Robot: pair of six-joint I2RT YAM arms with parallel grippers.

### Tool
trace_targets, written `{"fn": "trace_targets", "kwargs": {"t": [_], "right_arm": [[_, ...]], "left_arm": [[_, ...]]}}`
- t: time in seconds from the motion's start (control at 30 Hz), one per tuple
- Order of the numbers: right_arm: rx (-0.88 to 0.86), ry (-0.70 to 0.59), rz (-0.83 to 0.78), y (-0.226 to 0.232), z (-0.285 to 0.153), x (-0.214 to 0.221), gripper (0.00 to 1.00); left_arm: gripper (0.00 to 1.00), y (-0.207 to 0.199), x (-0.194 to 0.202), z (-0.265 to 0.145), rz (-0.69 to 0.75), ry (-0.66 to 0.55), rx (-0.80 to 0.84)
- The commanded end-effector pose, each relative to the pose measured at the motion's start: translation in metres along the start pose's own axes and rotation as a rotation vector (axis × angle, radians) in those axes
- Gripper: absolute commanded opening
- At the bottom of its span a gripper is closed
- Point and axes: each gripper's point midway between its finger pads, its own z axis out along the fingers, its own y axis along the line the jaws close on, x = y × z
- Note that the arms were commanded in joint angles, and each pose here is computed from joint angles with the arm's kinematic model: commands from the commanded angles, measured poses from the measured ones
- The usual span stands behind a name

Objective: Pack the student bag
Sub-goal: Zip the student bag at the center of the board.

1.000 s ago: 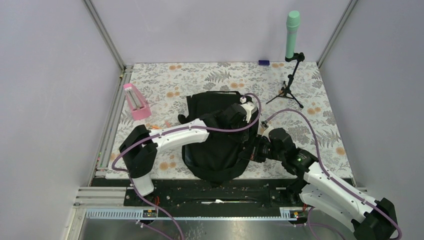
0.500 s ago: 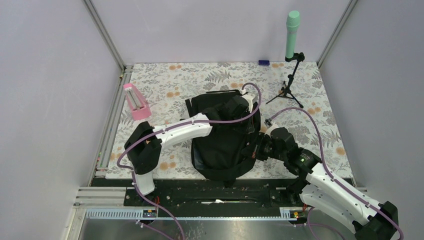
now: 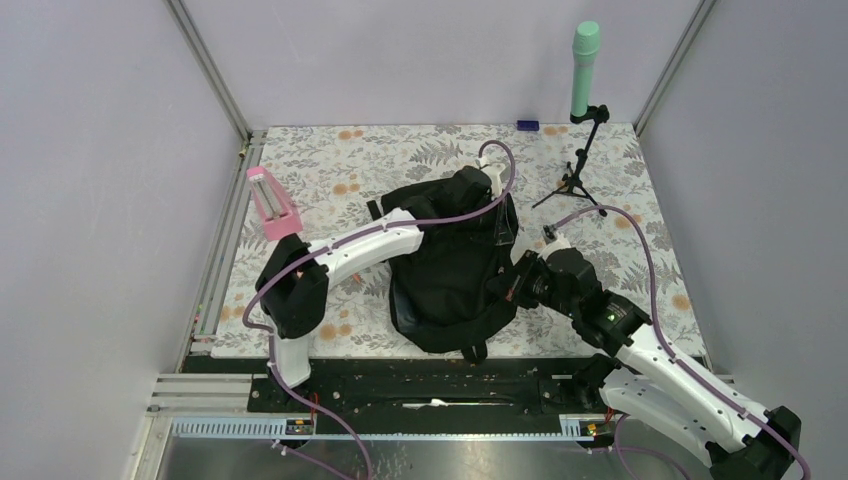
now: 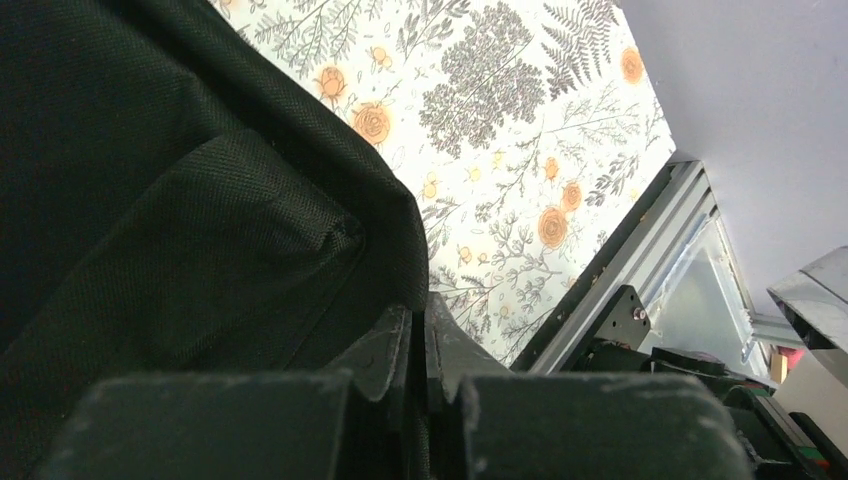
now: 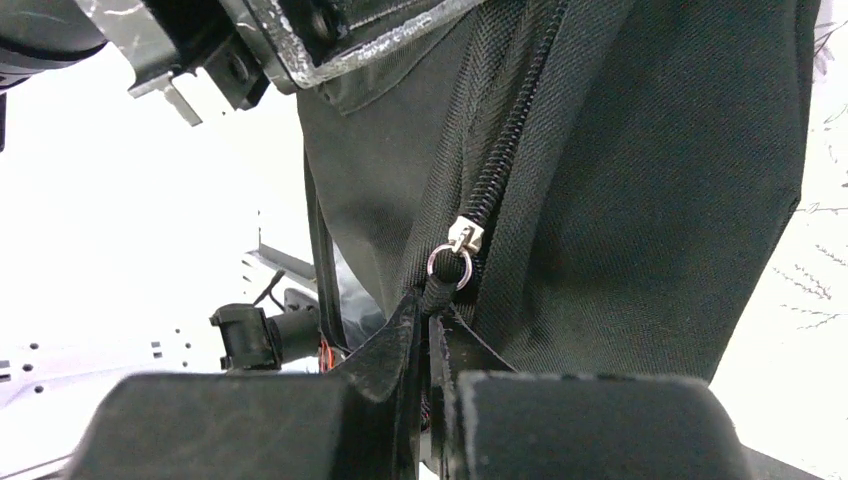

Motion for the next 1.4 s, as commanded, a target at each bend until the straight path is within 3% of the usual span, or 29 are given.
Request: {"fn": "trace_targets", "kwargs": {"t": [0.0, 0.2, 0.3, 0.43, 0.6, 0.77, 0.9, 1.17, 1.27, 1.37], "right_arm": [[-0.225, 0.159, -0.038, 0.063, -0.035, 0.024, 0.0], [-0.102, 0.101, -0.049, 0.03, -0.018, 0.02, 0.0], [-0.051, 0.06, -0.078, 0.02, -0.015, 0.012, 0.0], [-0.051, 0.049, -0.122, 0.021, -0.016, 0.009, 0.0], [-0.026, 0.035, -0.156, 0.013, -0.017, 0.007, 0.0], [-0.03, 0.027, -0.147, 0.014, -0.019, 0.006, 0.0], [-0.028, 0.02, -0.144, 0.012, -0.019, 0.007, 0.0], [-0.003, -0.029, -0.155, 0.008, -0.031, -0.002, 0.0], [0.018, -0.069, -0.174, 0.008, -0.038, -0.012, 0.0], [0.045, -0.111, -0.197, 0.009, -0.045, -0.023, 0.0]], "left_arm": [[0.0, 0.023, -0.177, -0.031, 0.055, -0.567, -0.044], [0.0, 0.02, -0.185, -0.045, 0.147, -0.562, -0.002], [0.05, 0.014, -0.174, -0.056, 0.217, -0.549, 0.038], [0.28, 0.004, -0.15, -0.077, 0.251, -0.495, 0.11], [0.61, -0.012, -0.106, -0.087, 0.148, -0.408, 0.186], [0.72, -0.01, -0.054, -0.071, 0.142, -0.278, 0.123], [0.8, -0.019, -0.024, -0.059, 0.127, -0.178, 0.189], [0.83, -0.02, 0.018, -0.027, 0.083, -0.006, 0.213], [0.74, -0.029, 0.029, -0.018, 0.086, 0.046, 0.242], [0.57, -0.038, 0.039, -0.012, 0.09, 0.081, 0.272]]}}
